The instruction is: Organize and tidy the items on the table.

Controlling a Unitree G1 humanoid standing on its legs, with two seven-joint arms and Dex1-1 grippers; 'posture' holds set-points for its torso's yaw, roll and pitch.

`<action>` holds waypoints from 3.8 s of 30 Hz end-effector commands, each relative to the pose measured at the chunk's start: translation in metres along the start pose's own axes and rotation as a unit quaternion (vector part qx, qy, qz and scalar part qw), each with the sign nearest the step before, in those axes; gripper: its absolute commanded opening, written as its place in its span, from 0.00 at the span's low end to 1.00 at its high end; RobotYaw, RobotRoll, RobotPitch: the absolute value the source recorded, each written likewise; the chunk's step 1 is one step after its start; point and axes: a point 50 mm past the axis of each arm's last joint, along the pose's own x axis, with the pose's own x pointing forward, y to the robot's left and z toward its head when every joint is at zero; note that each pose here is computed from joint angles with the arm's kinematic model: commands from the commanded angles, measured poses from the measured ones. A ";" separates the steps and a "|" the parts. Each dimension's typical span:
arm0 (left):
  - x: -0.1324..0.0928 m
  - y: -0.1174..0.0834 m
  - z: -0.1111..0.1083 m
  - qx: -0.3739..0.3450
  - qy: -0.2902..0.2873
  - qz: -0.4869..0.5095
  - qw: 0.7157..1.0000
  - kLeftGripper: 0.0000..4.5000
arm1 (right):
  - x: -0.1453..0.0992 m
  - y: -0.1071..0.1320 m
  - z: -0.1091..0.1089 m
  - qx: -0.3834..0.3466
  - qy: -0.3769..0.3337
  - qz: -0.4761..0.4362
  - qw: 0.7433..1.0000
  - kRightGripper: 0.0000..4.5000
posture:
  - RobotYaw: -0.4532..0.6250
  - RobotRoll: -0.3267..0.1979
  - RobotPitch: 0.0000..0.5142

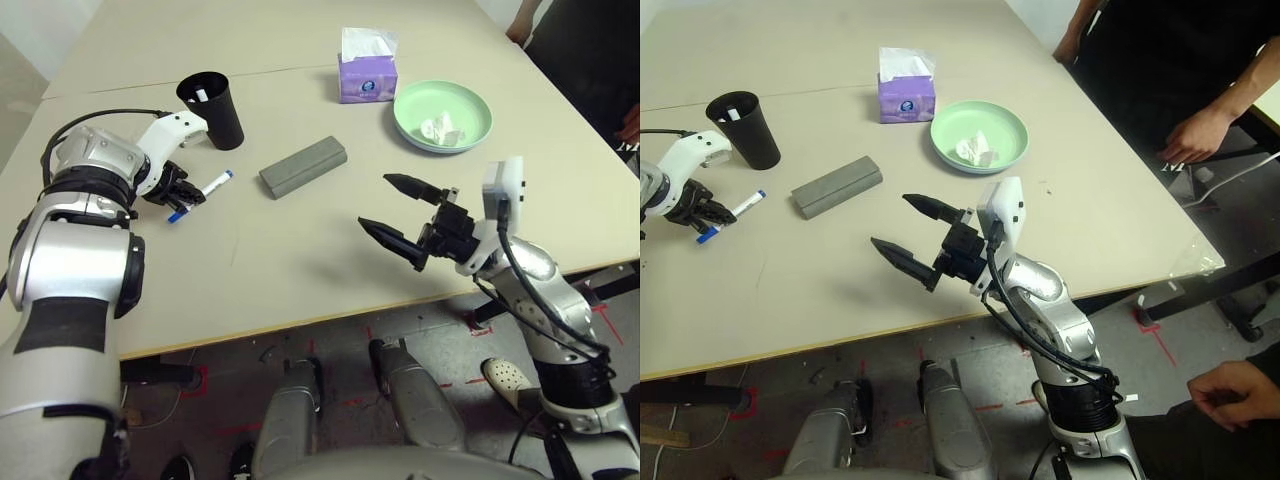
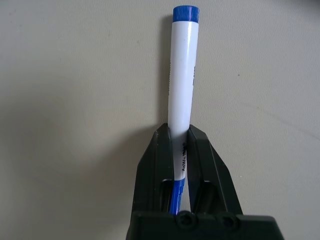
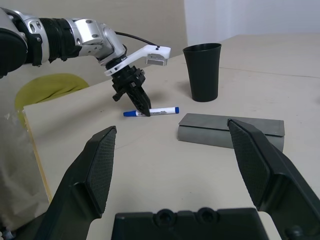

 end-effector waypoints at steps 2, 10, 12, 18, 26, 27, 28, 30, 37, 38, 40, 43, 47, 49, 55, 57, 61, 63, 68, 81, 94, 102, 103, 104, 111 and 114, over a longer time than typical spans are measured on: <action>-0.011 0.004 -0.002 -0.024 -0.017 -0.018 0.999 0.05 | 0.000 0.001 0.002 0.001 0.000 0.004 1.000 1.00 | 0.17 0.62 0.43; -0.051 0.015 -0.009 -0.061 -0.059 -0.058 0.995 0.05 | -0.001 -0.005 -0.002 0.007 0.004 0.006 1.000 1.00 | 0.23 0.62 0.44; -0.059 0.018 -0.016 -0.069 -0.066 -0.062 0.993 0.05 | -0.001 -0.007 -0.003 0.009 0.006 0.007 1.000 1.00 | 0.25 0.62 0.43; -0.076 0.021 -0.043 -0.109 -0.134 -0.084 0.981 0.05 | -0.003 -0.012 -0.006 0.010 0.016 0.015 1.000 1.00 | 0.28 0.62 0.42; -0.096 0.001 -0.065 -0.154 -0.325 -0.055 0.931 0.05 | -0.008 -0.021 -0.007 0.010 0.018 -0.031 0.999 1.00 | 0.33 0.62 0.41; -0.096 -0.002 -0.067 -0.156 -0.345 -0.041 0.925 0.05 | -0.008 -0.021 -0.007 0.008 0.018 -0.041 0.999 1.00 | 0.34 0.62 0.41; -0.097 -0.006 -0.067 -0.161 -0.372 -0.025 0.914 0.05 | -0.007 -0.023 -0.007 0.007 0.015 -0.058 0.998 1.00 | 0.35 0.62 0.41; -0.097 -0.012 -0.068 -0.165 -0.410 0.004 0.897 0.05 | -0.006 -0.025 -0.006 0.009 0.006 -0.086 0.996 1.00 | 0.35 0.62 0.41; -0.098 -0.018 -0.064 -0.147 -0.507 0.105 0.843 0.05 | -0.010 -0.026 -0.007 -0.005 0.018 -0.130 0.991 1.00 | 0.34 0.62 0.40; -0.098 -0.018 -0.062 -0.143 -0.521 0.117 0.833 0.05 | -0.011 -0.026 -0.007 -0.006 0.019 -0.132 0.991 1.00 | 0.33 0.62 0.39; -0.100 -0.018 -0.056 -0.135 -0.549 0.133 0.814 0.05 | -0.012 -0.026 -0.008 -0.008 0.022 -0.134 0.991 1.00 | 0.33 0.62 0.39; -0.105 -0.017 -0.030 -0.110 -0.605 0.148 0.775 0.05 | -0.012 -0.026 -0.008 -0.008 0.024 -0.133 0.991 1.00 | 0.33 0.62 0.40; -0.108 -0.015 0.007 -0.079 -0.650 0.153 0.740 0.05 | -0.009 -0.025 -0.009 -0.004 0.022 -0.129 0.991 1.00 | 0.32 0.62 0.41; -0.110 -0.011 0.022 -0.071 -0.668 0.159 0.724 0.05 | -0.008 -0.024 -0.008 -0.003 0.018 -0.127 0.992 1.00 | 0.31 0.62 0.41; -0.118 0.007 0.059 -0.062 -0.700 0.189 0.686 0.05 | -0.009 -0.019 -0.007 -0.008 0.021 -0.111 0.994 1.00 | 0.28 0.62 0.42; -0.119 0.012 0.068 -0.058 -0.702 0.196 0.682 0.05 | -0.009 -0.017 -0.007 -0.012 0.025 -0.098 0.995 1.00 | 0.28 0.62 0.42; -0.117 0.018 0.079 -0.063 -0.699 0.207 0.682 0.05 | -0.008 -0.015 -0.004 -0.015 0.020 -0.081 0.996 1.00 | 0.26 0.62 0.44; -0.114 0.020 0.081 -0.071 -0.695 0.213 0.683 0.05 | -0.008 -0.013 -0.002 -0.016 0.017 -0.071 0.997 1.00 | 0.26 0.62 0.45; -0.102 0.020 0.088 -0.084 -0.685 0.218 0.690 0.05 | -0.008 -0.010 -0.002 -0.017 0.023 -0.058 0.998 1.00 | 0.25 0.62 0.47; -0.082 0.014 0.097 -0.107 -0.666 0.221 0.704 0.05 | -0.012 -0.005 0.002 -0.011 0.023 -0.067 0.997 1.00 | 0.21 0.62 0.51; -0.061 0.007 0.101 -0.101 -0.625 0.226 0.741 0.05 | -0.017 0.004 0.004 0.002 0.032 -0.071 0.997 1.00 | 0.19 0.62 0.57; -0.047 0.005 0.094 -0.094 -0.603 0.227 0.759 0.05 | -0.019 0.006 0.005 0.006 0.035 -0.078 0.996 1.00 | 0.17 0.62 0.56; -0.044 0.005 0.092 -0.094 -0.599 0.228 0.762 0.05 | -0.019 0.006 0.006 0.006 0.034 -0.079 0.996 1.00 | 0.17 0.62 0.56; -0.043 0.005 0.091 -0.094 -0.596 0.229 0.764 0.05 | -0.020 0.006 0.006 0.006 0.034 -0.080 0.996 1.00 | 0.17 0.62 0.56; -0.031 0.006 0.077 -0.096 -0.578 0.236 0.775 0.05 | -0.020 0.005 0.008 0.005 0.033 -0.083 0.996 1.00 | 0.17 0.62 0.56; -0.029 0.008 0.071 -0.099 -0.572 0.242 0.777 0.05 | -0.021 0.004 0.009 0.006 0.032 -0.085 0.996 1.00 | 0.17 0.62 0.55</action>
